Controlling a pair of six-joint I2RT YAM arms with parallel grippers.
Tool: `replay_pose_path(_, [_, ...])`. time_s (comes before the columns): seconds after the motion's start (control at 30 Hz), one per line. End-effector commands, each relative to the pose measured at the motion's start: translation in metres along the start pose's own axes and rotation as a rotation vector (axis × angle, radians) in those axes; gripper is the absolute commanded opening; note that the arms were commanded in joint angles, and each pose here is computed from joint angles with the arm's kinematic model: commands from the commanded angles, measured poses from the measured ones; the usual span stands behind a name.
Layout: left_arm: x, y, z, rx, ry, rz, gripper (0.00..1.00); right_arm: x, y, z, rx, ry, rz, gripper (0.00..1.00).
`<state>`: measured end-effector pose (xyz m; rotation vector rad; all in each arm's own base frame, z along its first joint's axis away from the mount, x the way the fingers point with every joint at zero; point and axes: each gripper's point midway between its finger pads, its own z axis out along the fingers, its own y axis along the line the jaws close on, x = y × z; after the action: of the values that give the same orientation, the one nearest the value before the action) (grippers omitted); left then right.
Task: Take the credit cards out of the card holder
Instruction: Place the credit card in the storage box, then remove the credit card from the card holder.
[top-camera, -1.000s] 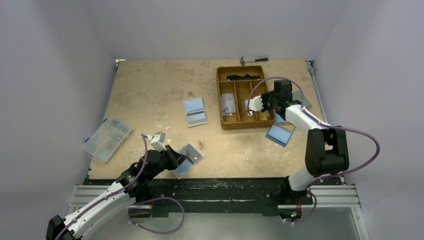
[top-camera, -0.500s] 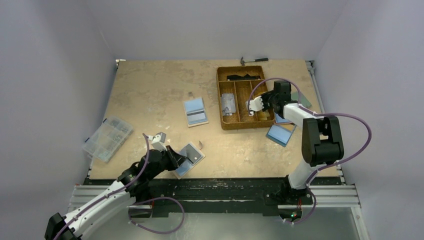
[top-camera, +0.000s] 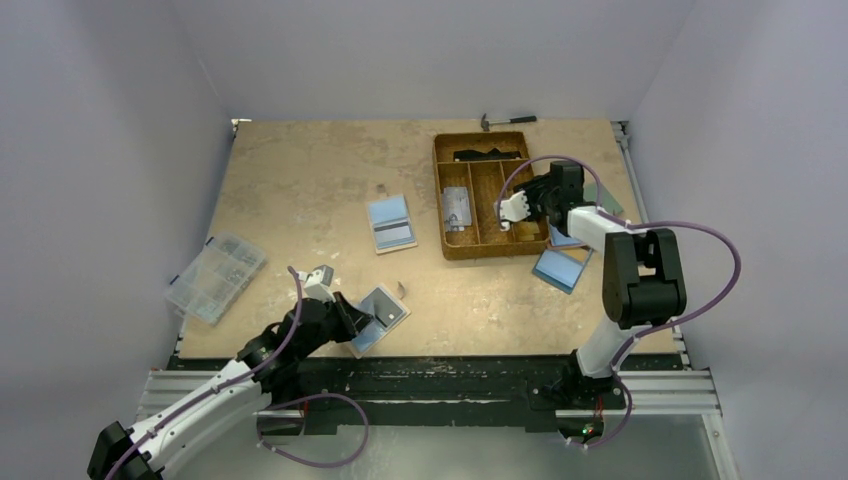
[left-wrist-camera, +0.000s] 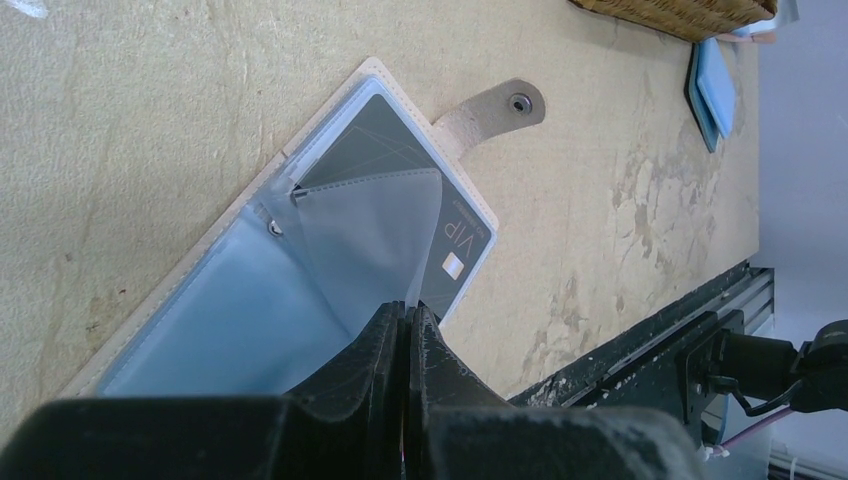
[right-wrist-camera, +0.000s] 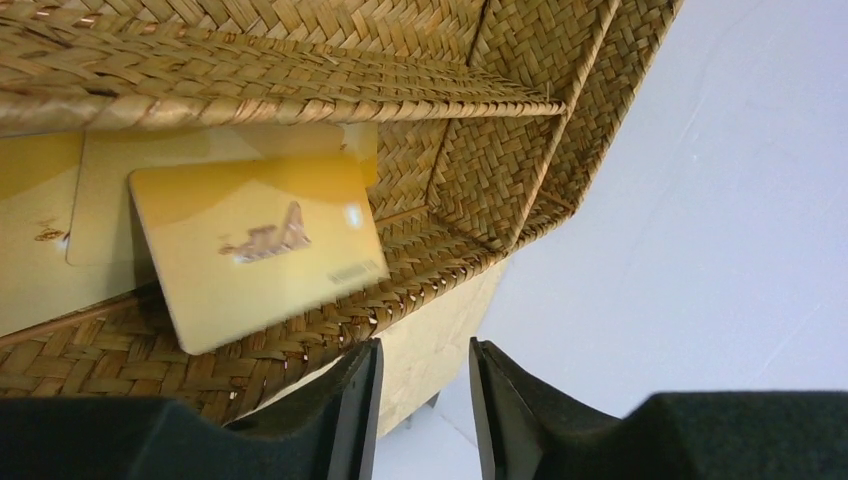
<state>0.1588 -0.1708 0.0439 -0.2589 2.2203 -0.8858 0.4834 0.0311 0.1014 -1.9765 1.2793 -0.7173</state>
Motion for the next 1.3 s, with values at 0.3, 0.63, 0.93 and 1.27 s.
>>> replay_pose_path(0.3, [-0.009,-0.02,-0.003,0.084,-0.025,0.022,0.0,0.005,-0.046,-0.059,0.11,-0.013,0.042,0.48])
replay_pose_path(0.63, [-0.007,-0.058,-0.002,0.272,0.009,0.069,0.0,-0.124,-0.026,-0.16,-0.103,-0.551,0.583,0.76])
replay_pose_path(0.93, [-0.011,-0.092,0.013,0.356,0.064,0.109,0.0,-0.271,0.012,-0.213,-0.572,-1.02,0.851,0.77])
replay_pose_path(1.27, [-0.023,-0.148,0.04,0.5,0.108,0.106,0.0,-0.284,0.026,-0.199,-0.678,-0.978,1.019,0.73])
